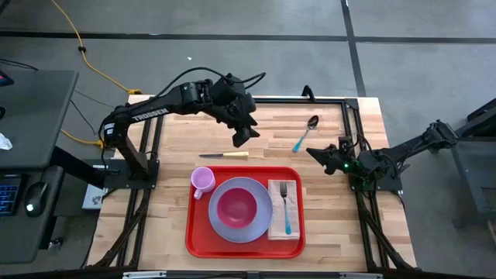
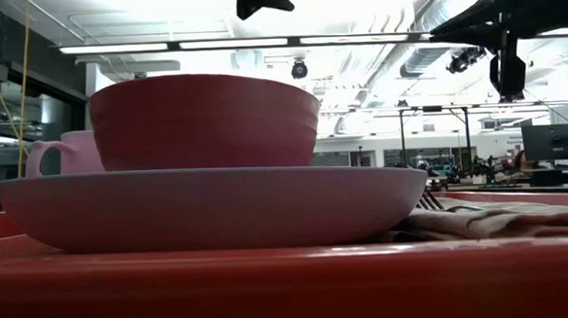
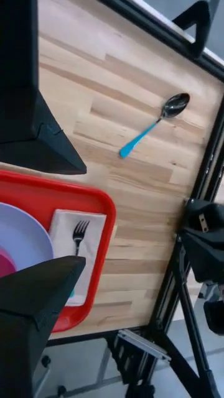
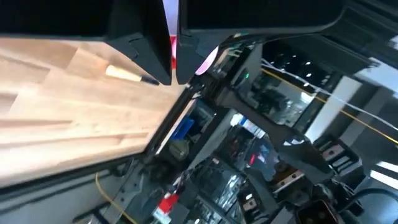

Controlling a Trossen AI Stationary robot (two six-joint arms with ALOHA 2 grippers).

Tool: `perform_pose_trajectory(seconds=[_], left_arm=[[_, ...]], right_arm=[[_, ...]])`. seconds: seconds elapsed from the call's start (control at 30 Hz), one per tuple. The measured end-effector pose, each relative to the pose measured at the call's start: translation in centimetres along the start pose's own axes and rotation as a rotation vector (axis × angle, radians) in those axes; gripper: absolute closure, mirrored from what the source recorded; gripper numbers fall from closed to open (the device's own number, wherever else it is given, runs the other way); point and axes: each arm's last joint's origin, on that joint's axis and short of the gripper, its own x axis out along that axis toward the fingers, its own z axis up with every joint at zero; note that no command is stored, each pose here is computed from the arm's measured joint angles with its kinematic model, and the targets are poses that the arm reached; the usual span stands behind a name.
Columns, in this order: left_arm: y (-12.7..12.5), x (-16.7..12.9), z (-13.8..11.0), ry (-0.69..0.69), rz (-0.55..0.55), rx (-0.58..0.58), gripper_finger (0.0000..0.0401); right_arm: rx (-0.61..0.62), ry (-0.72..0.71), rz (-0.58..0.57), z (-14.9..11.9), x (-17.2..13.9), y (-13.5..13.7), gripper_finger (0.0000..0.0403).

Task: Set up tray
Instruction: Put the blue spoon on the brown napkin to the left of the blue fork

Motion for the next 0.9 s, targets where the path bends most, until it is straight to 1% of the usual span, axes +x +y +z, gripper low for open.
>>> perform_pose_trajectory(seconds=[0.13,0.23,0.3,0.4,0.47,0.73,0.8,0.9], left_arm=[[-0.6,0.2,-0.1,-0.007,-0.015,0.028,0.0146],[-0.8,0.4,-0.6,-0.032,-0.051,0.030,0.0146],[-0.9,0.1,-1.0,-0.091,-0.089,0.030,0.0146],[-0.7,0.0,-2.6,-0.152,-0.123,0.010,0.0146],[-0.5,-0.3,-4.3,-0.182,-0.132,-0.018,0.0146],[-0.1,-3.5,-11.4,-0.423,-0.171,-0.108,0.0146],[0.0,-4.4,-12.9,-0.494,-0.185,-0.123,0.0146],[0.1,-5.1,-14.9,-0.554,-0.197,-0.138,0.0146]], right_arm=[[-0.055,-0.028,-0.022,0.1,0.0,-0.1,0.0403],[-0.086,-0.047,-0.039,0.1,0.0,-0.1,0.0403],[-0.098,-0.054,-0.046,0.2,0.0,-0.1,0.0403],[-0.114,-0.054,-0.051,0.1,0.0,-0.1,0.0403],[-0.117,-0.053,-0.055,0.1,0.0,-0.2,0.0403],[-0.142,-0.070,-0.100,0.1,0.1,-0.5,0.0403],[-0.146,-0.075,-0.107,0.2,0.2,-0.6,0.0403],[-0.148,-0.077,-0.109,0.4,0.4,-0.8,0.0403]])
